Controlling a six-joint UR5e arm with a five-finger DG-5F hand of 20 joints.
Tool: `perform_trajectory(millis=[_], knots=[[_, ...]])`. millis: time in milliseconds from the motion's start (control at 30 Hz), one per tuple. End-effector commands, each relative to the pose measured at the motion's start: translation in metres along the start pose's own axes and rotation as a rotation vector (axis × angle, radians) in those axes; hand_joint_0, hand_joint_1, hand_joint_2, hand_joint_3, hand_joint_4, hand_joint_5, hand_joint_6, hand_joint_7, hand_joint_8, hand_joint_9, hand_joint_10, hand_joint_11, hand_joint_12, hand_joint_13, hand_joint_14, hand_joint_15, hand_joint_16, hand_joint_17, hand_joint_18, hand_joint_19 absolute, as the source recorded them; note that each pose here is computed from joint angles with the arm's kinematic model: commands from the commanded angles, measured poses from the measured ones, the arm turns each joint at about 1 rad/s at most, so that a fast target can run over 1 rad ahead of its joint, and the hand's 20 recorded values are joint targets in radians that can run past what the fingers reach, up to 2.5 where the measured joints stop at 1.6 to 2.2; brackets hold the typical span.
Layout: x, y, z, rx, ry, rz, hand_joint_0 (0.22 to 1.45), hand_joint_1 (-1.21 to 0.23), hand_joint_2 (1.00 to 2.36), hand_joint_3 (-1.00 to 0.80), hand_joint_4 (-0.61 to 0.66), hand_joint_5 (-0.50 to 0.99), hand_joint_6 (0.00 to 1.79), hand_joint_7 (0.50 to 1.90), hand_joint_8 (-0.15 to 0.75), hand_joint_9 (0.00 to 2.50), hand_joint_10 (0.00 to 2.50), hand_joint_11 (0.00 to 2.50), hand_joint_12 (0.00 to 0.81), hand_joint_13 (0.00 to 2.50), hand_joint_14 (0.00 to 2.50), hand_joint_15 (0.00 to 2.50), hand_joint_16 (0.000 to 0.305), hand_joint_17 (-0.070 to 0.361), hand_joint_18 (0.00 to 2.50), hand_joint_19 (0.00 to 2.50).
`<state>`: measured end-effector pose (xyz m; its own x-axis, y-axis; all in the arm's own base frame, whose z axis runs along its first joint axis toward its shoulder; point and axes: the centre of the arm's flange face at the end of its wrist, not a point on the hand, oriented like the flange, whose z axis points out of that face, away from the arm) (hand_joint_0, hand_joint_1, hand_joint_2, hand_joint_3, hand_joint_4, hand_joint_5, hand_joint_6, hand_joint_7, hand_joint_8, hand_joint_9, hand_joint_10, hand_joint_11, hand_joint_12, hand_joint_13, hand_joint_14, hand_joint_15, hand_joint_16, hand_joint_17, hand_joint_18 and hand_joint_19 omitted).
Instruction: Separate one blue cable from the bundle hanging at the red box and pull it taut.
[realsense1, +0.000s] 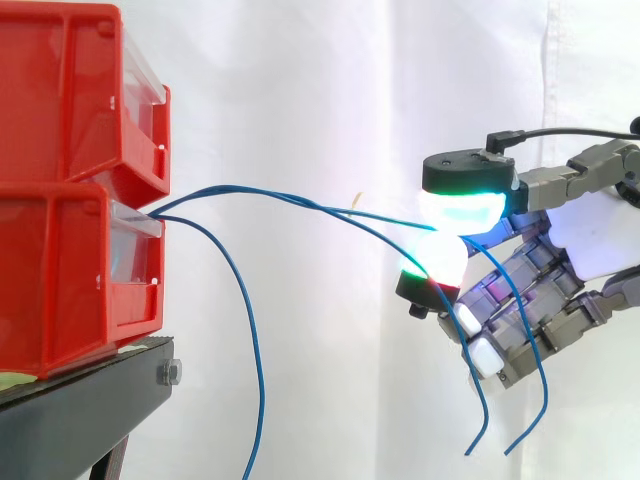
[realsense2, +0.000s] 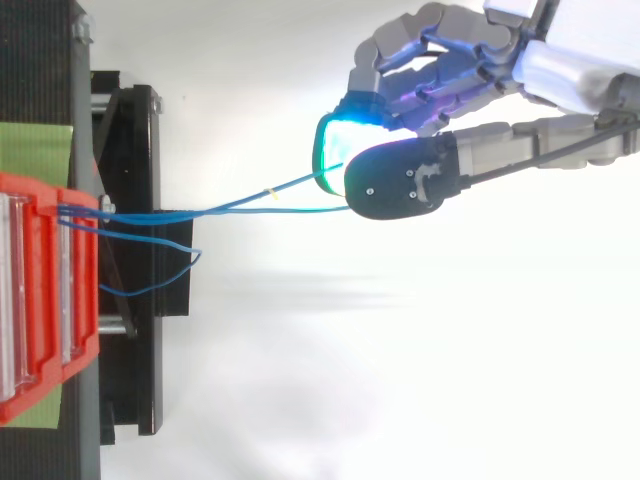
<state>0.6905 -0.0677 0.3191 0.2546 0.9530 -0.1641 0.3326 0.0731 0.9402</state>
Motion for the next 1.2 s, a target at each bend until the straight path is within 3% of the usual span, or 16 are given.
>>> perform_trajectory(millis=[0, 467, 733, 1167], knots=[[0.0001, -0.0007, 0.0002, 0.001, 0.0, -0.001, 0.71, -0.72, 1.02, -0.26, -0.11, -0.22, 0.93, 1.02, 0.336, 0.6, 0.0, 1.44, 0.322, 0.82, 0.02, 0.66, 0.036, 0.081, 0.51, 0.22], [-0.0001, 0.0009, -0.0002, -0.002, 0.0, 0.001, 0.71, -0.71, 1.02, -0.26, -0.11, -0.22, 0.93, 1.03, 0.327, 0.57, 0.38, 1.35, 0.327, 0.95, 0.02, 0.88, 0.035, 0.079, 0.55, 0.28], [-0.0001, 0.0001, -0.0003, 0.0, 0.0, 0.0, 0.71, -0.71, 1.02, -0.26, -0.12, -0.22, 0.93, 1.03, 0.329, 0.59, 0.17, 1.4, 0.333, 0.91, 0.02, 0.82, 0.036, 0.081, 0.54, 0.27], [-0.0001, 0.0009, -0.0002, -0.002, 0.0, 0.001, 0.71, -0.71, 1.02, -0.26, -0.12, -0.22, 0.93, 1.03, 0.33, 0.59, 0.11, 1.42, 0.334, 0.89, 0.02, 0.81, 0.036, 0.081, 0.53, 0.27]])
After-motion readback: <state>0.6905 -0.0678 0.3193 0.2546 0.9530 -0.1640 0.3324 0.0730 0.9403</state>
